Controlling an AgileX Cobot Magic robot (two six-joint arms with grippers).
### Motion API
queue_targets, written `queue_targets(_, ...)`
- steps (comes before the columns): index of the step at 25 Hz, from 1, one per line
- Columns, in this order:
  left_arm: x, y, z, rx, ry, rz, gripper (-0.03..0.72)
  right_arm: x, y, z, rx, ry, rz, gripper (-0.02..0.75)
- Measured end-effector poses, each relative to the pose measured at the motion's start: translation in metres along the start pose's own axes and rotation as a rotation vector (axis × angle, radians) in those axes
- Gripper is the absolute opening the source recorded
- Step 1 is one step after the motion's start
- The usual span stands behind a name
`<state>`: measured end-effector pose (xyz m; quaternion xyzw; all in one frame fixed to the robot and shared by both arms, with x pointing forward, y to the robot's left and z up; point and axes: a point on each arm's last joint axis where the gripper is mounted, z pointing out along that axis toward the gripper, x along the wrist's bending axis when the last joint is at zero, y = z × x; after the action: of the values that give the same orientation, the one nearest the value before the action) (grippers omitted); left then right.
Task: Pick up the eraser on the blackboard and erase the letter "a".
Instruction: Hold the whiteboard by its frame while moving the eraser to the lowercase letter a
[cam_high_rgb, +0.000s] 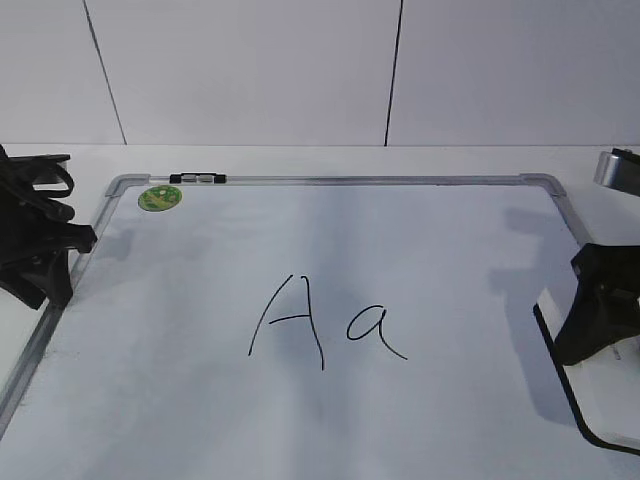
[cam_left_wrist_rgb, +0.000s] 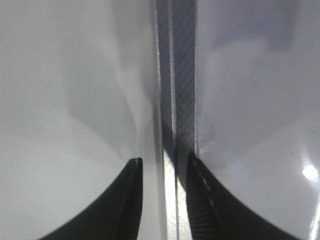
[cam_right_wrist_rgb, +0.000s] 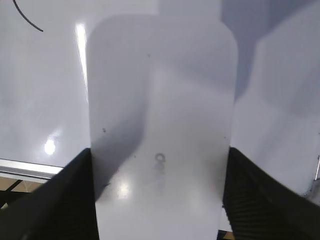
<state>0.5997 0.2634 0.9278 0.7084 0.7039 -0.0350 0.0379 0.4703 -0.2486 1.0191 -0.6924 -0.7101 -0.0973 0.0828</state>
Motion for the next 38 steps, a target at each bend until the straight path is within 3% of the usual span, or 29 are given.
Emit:
queue_targets(13, 0.0015, 0.0, 0.0, 0.0, 0.016, 0.011, 0.216, 0.0002, 0.0, 0.0, 0.0, 0.002, -0.001, 0.551)
queue_targets(23, -0.0004, 0.0001, 0.0001, -0.002, 0.004, 0.005, 0.052, 0.0002, 0.0, 0.0, 0.0, 0.002, -0.001, 0.551)
queue_targets(38, -0.0016, 0.0013, 0.0017, 0.003, -0.009, -0.019, 0.029, 0.0001, 0.0003, 0.0006, 0.002, 0.002, -0.004, 0.551)
